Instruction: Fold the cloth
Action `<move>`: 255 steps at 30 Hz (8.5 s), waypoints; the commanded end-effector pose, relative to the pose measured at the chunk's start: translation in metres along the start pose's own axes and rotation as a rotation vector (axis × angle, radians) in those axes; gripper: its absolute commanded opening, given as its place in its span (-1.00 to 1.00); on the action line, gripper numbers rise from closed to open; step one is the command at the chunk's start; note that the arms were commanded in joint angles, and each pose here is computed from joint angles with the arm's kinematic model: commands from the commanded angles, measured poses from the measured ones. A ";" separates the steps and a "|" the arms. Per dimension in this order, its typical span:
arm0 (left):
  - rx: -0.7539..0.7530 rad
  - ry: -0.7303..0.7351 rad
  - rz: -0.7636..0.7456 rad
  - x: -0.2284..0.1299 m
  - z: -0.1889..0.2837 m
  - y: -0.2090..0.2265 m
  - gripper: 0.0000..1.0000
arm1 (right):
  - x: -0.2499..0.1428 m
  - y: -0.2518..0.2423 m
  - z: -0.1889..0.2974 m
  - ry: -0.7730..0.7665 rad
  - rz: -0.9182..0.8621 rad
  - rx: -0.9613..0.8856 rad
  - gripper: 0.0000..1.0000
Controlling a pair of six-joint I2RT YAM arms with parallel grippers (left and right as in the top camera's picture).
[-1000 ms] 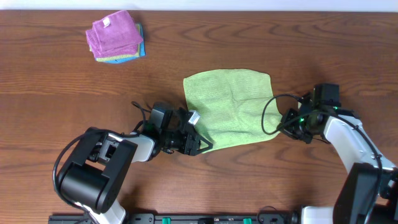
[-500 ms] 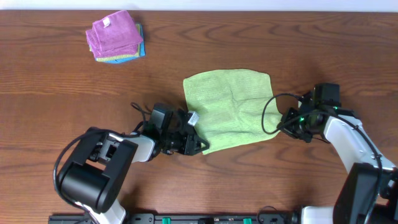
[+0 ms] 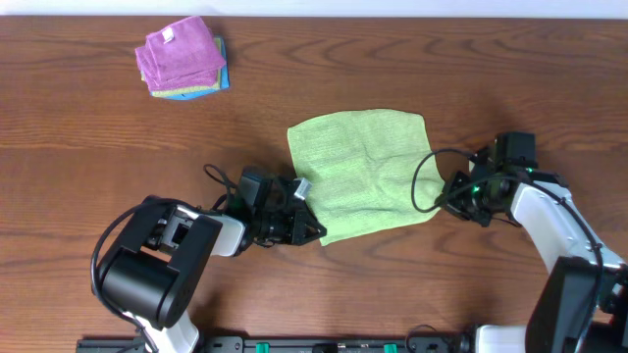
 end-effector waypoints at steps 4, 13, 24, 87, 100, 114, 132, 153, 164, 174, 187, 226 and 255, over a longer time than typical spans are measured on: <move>-0.065 -0.054 0.059 0.037 0.016 -0.010 -0.88 | -0.002 0.014 0.002 0.006 0.073 0.001 -0.96; 0.121 -0.183 -0.024 0.078 0.058 -0.017 -0.88 | 0.017 0.034 -0.005 -0.096 0.188 -0.062 -0.96; 0.251 -0.189 -0.053 0.102 0.083 -0.041 -0.88 | 0.021 0.062 -0.010 -0.130 0.239 -0.018 -0.96; 0.436 -0.357 -0.126 0.225 0.082 0.008 -0.88 | 0.140 0.097 -0.037 -0.307 0.314 -0.088 -0.97; 0.400 -0.362 -0.154 0.255 0.075 0.002 -0.88 | 0.132 0.080 -0.040 -0.275 0.265 -0.175 -0.97; 0.501 -0.286 -0.118 0.237 0.078 0.021 -0.88 | 0.114 0.073 -0.070 -0.175 0.237 -0.174 -0.97; 0.536 -0.268 -0.110 0.232 0.080 0.027 0.40 | 0.122 0.079 -0.070 -0.206 0.247 -0.149 -0.07; 0.444 -0.306 -0.165 0.257 0.087 -0.014 0.11 | 0.146 0.113 -0.027 -0.205 0.289 -0.131 0.50; 0.316 -0.283 -0.213 0.262 0.083 -0.051 -0.88 | 0.148 0.119 -0.012 -0.188 0.301 -0.143 -0.49; 0.397 -0.209 -0.132 0.238 0.070 -0.040 -0.82 | 0.140 0.109 -0.011 -0.151 0.286 -0.193 -0.97; 0.658 -0.204 -0.218 0.234 0.071 -0.016 -0.88 | 0.138 0.084 -0.004 -0.153 0.347 -0.412 -0.97; 0.934 -0.235 -0.429 0.252 0.057 0.009 -0.88 | 0.135 0.086 -0.003 -0.167 0.399 -0.495 -0.97; 0.915 -0.170 -0.390 0.243 0.038 0.034 -0.88 | 0.136 0.071 0.008 -0.038 0.273 0.126 0.41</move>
Point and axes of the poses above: each gripper's point midway between its finger pads, its own z axis back along the fingers, its own y axis along the line the jaws close on, x = y × z, the point moved 1 cm from there along z, back along the fingers, and after that the axes turned 8 degrees about z, right-handed, at the moved point
